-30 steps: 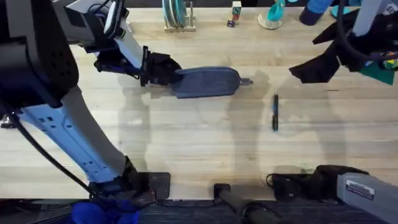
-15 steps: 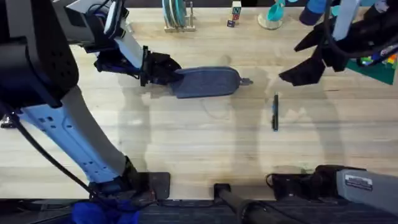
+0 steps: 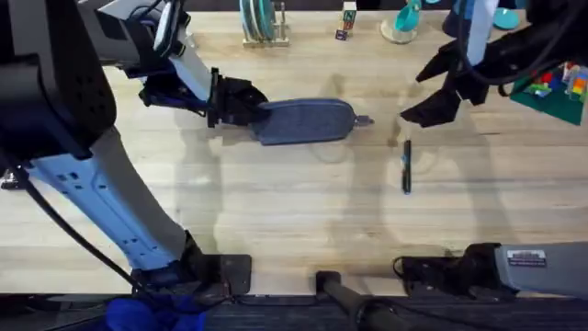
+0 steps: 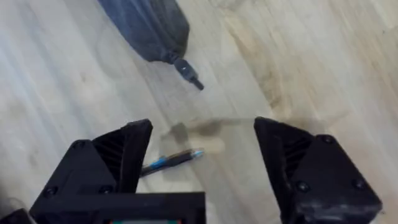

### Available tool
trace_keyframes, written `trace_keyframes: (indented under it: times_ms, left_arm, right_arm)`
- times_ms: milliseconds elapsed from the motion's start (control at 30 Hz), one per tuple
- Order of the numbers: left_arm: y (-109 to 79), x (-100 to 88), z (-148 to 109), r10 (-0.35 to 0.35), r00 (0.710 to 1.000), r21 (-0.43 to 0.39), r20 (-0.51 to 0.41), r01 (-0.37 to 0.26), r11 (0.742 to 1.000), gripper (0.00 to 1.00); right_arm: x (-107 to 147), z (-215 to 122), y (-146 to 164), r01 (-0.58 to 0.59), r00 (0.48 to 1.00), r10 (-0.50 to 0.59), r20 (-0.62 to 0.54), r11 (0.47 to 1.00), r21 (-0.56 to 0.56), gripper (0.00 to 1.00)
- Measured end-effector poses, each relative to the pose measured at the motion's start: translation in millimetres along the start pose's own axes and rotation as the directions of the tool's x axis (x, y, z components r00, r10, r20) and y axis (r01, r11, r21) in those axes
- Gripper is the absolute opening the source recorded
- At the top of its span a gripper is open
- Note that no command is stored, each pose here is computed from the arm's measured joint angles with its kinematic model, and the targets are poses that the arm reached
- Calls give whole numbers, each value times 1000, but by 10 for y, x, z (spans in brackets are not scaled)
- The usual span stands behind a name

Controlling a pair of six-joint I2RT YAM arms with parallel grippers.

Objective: Unzip the bag, pick up the pens from the table one at a time and place them inside, then zip the bag closed.

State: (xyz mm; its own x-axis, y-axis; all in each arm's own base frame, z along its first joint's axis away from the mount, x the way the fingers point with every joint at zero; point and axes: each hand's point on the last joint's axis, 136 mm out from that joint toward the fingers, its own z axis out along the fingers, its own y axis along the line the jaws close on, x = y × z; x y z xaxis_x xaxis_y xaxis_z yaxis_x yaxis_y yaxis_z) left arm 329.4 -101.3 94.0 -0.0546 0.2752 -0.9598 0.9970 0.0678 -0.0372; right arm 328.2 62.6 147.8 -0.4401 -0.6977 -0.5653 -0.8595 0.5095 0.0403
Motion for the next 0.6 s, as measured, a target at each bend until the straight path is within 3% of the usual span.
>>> trace_keyframes:
  times_ms: [600]
  left_arm:
    - [4,2,0,4,1000,-1,0,-4,1000,43]
  right_arm:
    - [-3,394,-120,43,996,-36,78,994,-98,992]
